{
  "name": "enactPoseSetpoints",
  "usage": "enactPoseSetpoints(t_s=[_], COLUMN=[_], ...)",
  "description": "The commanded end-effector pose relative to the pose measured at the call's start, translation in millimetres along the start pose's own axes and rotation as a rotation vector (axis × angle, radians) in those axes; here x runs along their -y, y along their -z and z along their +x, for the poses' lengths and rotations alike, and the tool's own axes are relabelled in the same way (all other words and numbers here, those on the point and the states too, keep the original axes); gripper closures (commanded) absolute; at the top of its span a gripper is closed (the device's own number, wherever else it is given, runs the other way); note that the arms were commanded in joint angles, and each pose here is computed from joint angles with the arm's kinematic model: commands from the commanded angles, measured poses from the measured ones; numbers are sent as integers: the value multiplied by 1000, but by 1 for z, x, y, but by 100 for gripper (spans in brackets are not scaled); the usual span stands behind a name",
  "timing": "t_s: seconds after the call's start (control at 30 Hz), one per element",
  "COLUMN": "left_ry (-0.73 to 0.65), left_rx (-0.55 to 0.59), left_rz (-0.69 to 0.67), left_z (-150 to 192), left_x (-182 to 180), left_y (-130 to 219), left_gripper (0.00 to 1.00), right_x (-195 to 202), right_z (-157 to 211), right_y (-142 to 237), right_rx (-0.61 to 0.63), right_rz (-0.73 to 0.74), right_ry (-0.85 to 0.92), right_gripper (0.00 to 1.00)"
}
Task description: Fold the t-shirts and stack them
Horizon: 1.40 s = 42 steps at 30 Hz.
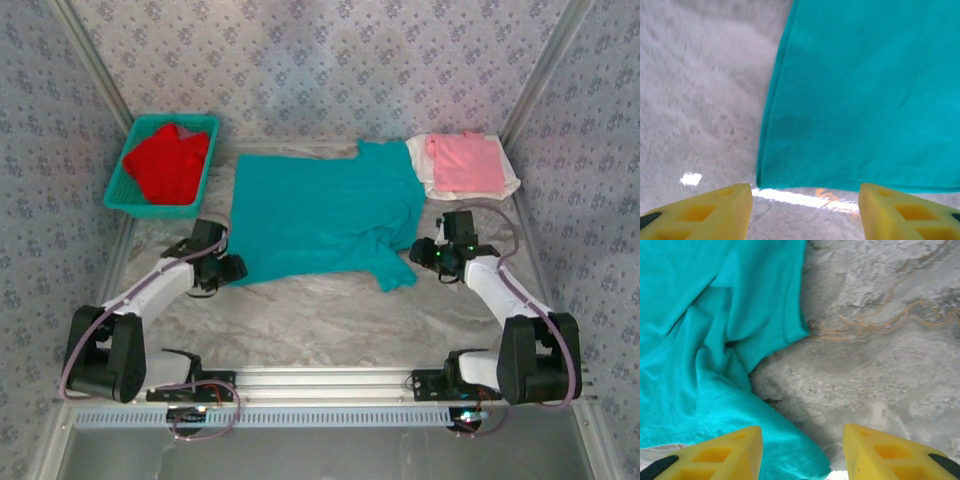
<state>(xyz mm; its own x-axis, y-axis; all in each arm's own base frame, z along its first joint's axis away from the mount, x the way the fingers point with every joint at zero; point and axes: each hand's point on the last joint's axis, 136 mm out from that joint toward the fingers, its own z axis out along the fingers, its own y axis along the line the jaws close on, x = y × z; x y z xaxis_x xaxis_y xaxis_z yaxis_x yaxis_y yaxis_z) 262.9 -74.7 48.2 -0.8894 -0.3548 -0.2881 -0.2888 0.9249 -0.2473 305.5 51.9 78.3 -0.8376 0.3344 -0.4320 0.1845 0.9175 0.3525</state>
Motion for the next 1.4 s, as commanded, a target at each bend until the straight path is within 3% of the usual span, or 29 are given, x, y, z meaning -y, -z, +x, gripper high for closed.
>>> enactPoseSetpoints(t_s=[0.0,0.27,0.4,0.53,0.77,1.1,1.23,1.37], left_ry=[57,45,46,39,51,52,54,63], left_rx=[-38,-63,-58,-42,-10,21,26,25], left_rz=[13,-17,-38,-59,-84,-64,-51,-50], left_z=[9,18,22,19,8,-7,-8,-8], left_x=[-2,-11,-18,-24,-35,-34,-32,-34], left_y=[-8,-26,-30,-28,-21,-12,-10,-11], left_gripper=[42,46,51,63,100,100,100,100], right_x=[5,-11,-10,-9,-18,-56,-58,-62], right_z=[35,46,51,51,54,81,91,80], right_y=[-13,-39,-41,-25,31,71,73,75], right_rx=[-148,-222,-239,-237,-209,-304,-333,-289], right_rz=[-42,-134,-121,-82,-52,-55,-22,-54], right_ry=[-29,-6,-6,5,-13,117,193,183], right_gripper=[53,62,89,100,100,99,69,66])
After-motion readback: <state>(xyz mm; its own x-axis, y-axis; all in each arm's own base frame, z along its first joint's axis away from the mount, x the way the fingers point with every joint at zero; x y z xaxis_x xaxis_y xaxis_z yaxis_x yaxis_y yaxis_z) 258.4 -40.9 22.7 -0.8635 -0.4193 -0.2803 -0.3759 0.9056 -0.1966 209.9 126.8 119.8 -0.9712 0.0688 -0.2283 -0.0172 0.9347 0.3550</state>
